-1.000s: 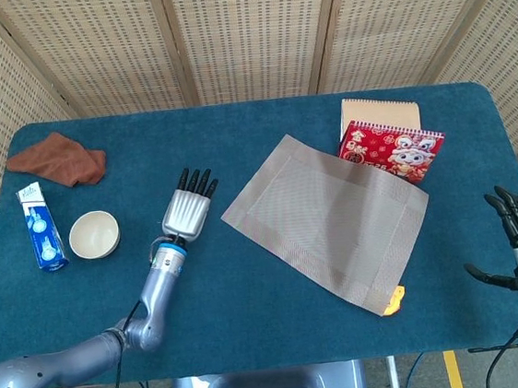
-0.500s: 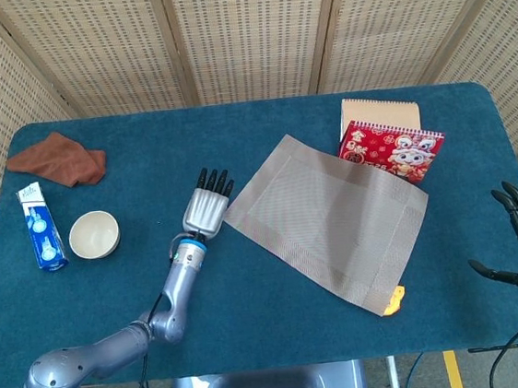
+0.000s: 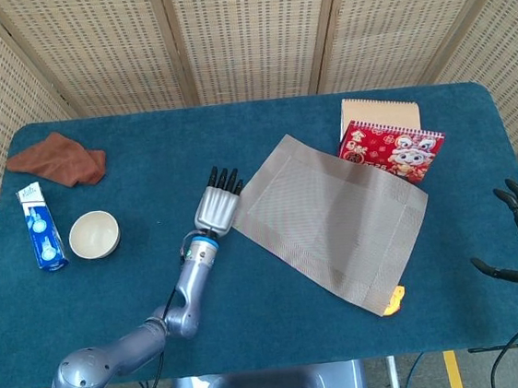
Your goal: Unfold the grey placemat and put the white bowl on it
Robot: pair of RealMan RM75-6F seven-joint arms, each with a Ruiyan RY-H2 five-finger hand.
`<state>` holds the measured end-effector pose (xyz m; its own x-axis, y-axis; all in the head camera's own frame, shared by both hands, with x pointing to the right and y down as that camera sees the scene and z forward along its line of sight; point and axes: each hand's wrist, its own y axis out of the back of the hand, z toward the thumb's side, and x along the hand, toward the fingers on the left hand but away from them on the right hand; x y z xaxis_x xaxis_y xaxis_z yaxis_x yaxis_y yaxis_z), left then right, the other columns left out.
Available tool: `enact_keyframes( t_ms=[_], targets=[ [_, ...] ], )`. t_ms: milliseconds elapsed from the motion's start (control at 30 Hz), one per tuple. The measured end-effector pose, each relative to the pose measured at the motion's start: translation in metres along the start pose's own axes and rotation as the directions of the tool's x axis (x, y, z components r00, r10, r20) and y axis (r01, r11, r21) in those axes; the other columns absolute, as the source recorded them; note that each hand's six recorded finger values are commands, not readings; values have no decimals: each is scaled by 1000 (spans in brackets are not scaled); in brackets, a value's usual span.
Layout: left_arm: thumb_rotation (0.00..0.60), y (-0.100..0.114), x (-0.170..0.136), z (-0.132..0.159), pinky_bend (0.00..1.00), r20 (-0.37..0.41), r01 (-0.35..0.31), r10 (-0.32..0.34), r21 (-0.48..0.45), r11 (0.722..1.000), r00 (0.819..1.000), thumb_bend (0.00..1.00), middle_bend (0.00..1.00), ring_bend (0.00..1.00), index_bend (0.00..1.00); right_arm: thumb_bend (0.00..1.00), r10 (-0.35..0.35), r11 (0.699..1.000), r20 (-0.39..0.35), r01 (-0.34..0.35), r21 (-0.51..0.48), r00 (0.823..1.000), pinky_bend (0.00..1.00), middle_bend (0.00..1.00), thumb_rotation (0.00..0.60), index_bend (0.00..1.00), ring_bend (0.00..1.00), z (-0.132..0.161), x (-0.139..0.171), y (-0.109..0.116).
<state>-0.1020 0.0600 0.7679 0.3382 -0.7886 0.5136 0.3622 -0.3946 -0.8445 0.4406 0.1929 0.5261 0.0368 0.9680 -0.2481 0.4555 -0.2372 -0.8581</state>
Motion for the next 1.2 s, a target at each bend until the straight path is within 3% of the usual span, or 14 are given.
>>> enact_keyframes(
  t_ms=[267, 600, 700, 933, 1200],
  targets=[
    [600, -1, 3, 13, 0, 13, -12, 11, 29, 1000, 1000, 164, 0, 0, 159, 162, -2, 1000, -1, 2, -13, 1000, 0, 0, 600, 135, 0, 0, 0, 1],
    [600, 2, 3, 28, 0, 37, -54, 53, 27, 998, 998, 475, 0, 0, 249, 162, 5, 1000, -3, -5, -22, 1000, 0, 0, 600, 142, 0, 0, -1, 0],
    [600, 3, 2, 32, 0, 45, -67, 66, 22, 998, 997, 535, 0, 0, 331, 163, 4, 1000, -4, -4, -23, 1000, 0, 0, 600, 142, 0, 1, -1, 0],
    [600, 8, -1, 35, 0, 56, -105, 105, 7, 994, 993, 570, 0, 0, 683, 162, 8, 1000, -8, -8, -27, 1000, 0, 0, 600, 144, 0, 2, 0, 0],
    [600, 10, -6, 30, 0, 62, -147, 146, 8, 989, 987, 568, 0, 0, 780, 161, 16, 999, -15, -16, -32, 1000, 0, 0, 600, 148, 0, 5, 1, -1]
  ],
)
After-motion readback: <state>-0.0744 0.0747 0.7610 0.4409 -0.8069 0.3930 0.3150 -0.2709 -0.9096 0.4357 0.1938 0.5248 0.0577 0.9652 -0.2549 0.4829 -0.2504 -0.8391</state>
